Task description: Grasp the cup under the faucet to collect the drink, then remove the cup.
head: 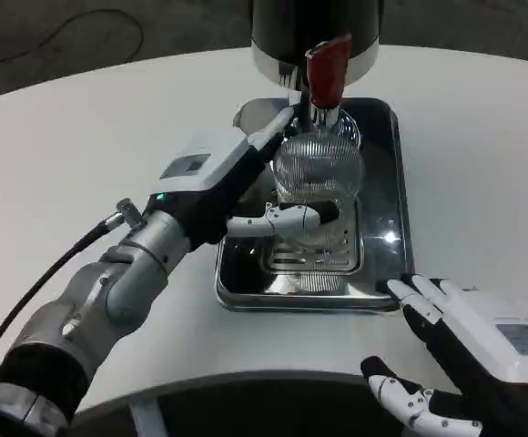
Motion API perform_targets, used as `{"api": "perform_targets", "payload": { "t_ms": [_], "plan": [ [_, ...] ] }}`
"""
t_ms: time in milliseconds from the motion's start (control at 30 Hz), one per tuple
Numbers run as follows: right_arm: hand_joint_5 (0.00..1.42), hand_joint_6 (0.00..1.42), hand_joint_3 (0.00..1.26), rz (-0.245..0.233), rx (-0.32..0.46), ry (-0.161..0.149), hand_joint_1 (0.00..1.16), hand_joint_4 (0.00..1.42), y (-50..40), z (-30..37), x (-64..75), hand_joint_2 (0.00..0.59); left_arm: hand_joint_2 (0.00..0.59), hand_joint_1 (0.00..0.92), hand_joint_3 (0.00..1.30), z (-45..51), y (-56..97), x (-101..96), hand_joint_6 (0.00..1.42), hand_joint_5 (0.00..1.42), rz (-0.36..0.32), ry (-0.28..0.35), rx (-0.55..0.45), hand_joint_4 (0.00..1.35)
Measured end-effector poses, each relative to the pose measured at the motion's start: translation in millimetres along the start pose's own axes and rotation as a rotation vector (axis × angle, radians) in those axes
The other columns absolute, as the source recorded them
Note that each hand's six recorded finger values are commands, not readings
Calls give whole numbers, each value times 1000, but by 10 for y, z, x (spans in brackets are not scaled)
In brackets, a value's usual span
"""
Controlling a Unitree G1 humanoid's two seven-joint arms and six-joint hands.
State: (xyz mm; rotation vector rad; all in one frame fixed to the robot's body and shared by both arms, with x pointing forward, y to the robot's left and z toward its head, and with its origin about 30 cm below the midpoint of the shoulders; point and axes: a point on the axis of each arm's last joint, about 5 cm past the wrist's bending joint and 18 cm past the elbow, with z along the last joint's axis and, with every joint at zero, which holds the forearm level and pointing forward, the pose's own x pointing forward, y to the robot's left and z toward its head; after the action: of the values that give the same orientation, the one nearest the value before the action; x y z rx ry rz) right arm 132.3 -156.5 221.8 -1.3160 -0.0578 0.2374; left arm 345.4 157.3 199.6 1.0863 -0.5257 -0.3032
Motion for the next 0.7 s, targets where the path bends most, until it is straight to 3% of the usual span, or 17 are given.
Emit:
{"api": "perform_targets", "payload": {
  "t_ms": [200,433,700],
  "plan": [
    [0,0,69,14,7,-1,157,0,22,4,19,439,117,121,0,16,61,-8,263,202,42,-32,-19,0],
    [0,0,73,17,8,0,158,0,27,5,25,439,118,127,10,-32,120,-64,266,210,60,-30,-8,0],
    [0,0,73,9,10,-2,158,0,15,7,38,439,111,112,40,-99,169,-256,275,226,113,-47,-62,38]
  ]
}}
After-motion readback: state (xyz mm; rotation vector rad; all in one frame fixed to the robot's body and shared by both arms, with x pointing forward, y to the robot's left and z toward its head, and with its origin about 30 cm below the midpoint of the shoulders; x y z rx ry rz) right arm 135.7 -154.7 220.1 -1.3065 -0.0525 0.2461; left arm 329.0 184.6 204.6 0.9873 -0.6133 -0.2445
